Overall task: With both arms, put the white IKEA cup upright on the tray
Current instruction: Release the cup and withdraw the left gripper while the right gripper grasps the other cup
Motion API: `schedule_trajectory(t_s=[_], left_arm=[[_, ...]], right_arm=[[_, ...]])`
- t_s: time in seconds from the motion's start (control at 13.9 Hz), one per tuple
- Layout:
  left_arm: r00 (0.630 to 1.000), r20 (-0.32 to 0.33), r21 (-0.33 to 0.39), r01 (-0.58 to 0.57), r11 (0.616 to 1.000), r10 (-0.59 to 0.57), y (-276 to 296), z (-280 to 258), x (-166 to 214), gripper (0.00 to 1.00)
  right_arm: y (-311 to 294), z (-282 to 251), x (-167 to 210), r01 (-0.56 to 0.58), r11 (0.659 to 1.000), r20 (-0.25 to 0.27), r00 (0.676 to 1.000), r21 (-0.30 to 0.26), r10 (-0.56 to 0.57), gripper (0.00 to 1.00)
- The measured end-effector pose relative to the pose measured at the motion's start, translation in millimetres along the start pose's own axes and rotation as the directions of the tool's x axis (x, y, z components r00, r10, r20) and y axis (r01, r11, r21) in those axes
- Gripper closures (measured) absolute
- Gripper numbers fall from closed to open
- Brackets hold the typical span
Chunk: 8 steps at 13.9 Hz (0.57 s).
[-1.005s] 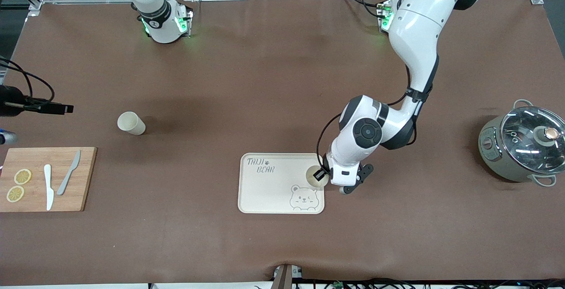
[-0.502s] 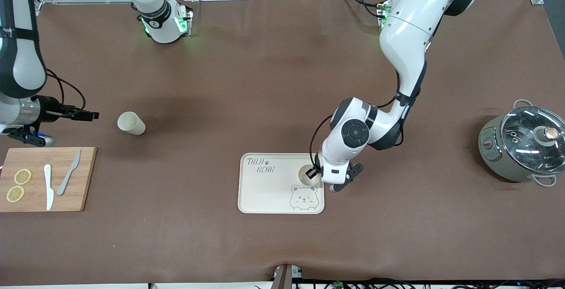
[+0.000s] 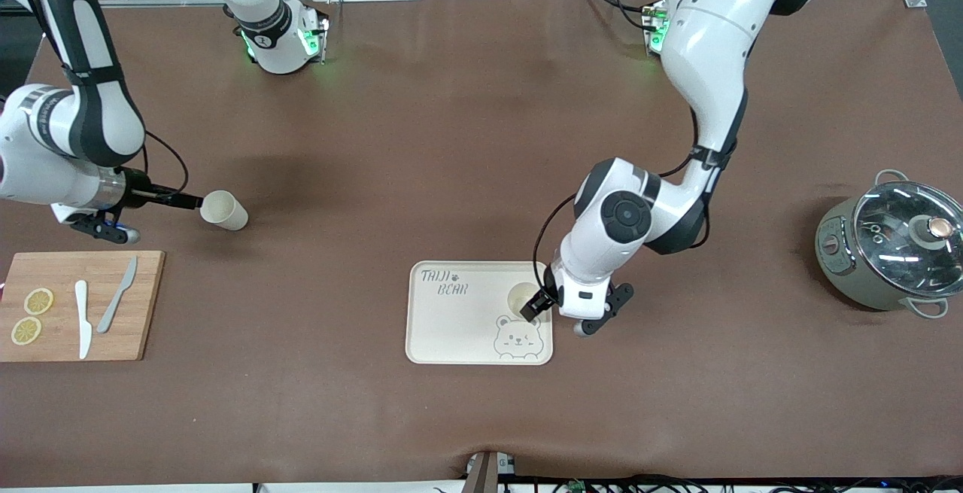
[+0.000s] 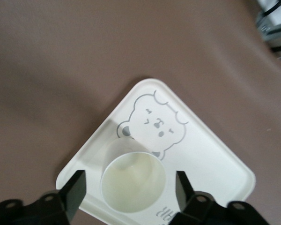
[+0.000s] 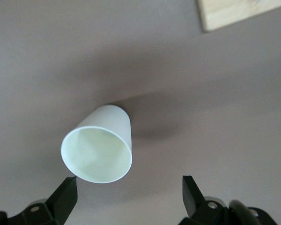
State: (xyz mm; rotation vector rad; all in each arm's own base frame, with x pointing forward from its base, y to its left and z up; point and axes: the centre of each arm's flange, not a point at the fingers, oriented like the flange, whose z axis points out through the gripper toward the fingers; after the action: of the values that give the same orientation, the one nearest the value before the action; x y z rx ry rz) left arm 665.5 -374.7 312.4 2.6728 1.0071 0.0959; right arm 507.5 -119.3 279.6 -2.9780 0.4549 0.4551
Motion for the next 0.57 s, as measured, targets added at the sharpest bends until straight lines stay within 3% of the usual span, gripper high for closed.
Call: schedule_trajectory(t_s=[0.07, 0.14, 0.22, 0.36, 0.57], left_arm=[[1.000, -0.005, -0.001, 0.009, 1.000, -0.009, 1.3, -24.2, 8.3, 0.01], [1.000, -0.009, 0.001, 0.020, 1.000, -0.020, -0.1, -49.3, 19.5, 0.00], [1.000, -0.021, 0.005, 0.021, 1.000, -0.021, -4.1, -72.0, 33.7, 0.00], [0.998, -0.060, 0.036, -0.013, 0.999, 0.015, -18.3, -111.1, 65.0, 0.00], [0.992, -0.087, 0.087, -0.083, 0.993, 0.090, -39.5, -154.0, 97.7, 0.00]], right_arm=[[-1.4, 5.6, -1.5, 0.002, 1.000, -0.003, 1.000, -0.001, -0.002, 0.10], [-1.8, 10.8, -2.1, 0.003, 1.000, -0.017, 1.000, -0.002, -0.003, 0.11], [-1.1, 16.8, -2.6, 0.002, 1.000, -0.037, 0.999, -0.002, -0.002, 0.17], [0.3, 29.0, -4.6, -0.001, 1.000, -0.071, 0.998, -0.003, 0.000, 0.41], [-0.7, 42.2, -6.4, 0.002, 1.000, -0.072, 0.997, -0.005, -0.002, 0.75]])
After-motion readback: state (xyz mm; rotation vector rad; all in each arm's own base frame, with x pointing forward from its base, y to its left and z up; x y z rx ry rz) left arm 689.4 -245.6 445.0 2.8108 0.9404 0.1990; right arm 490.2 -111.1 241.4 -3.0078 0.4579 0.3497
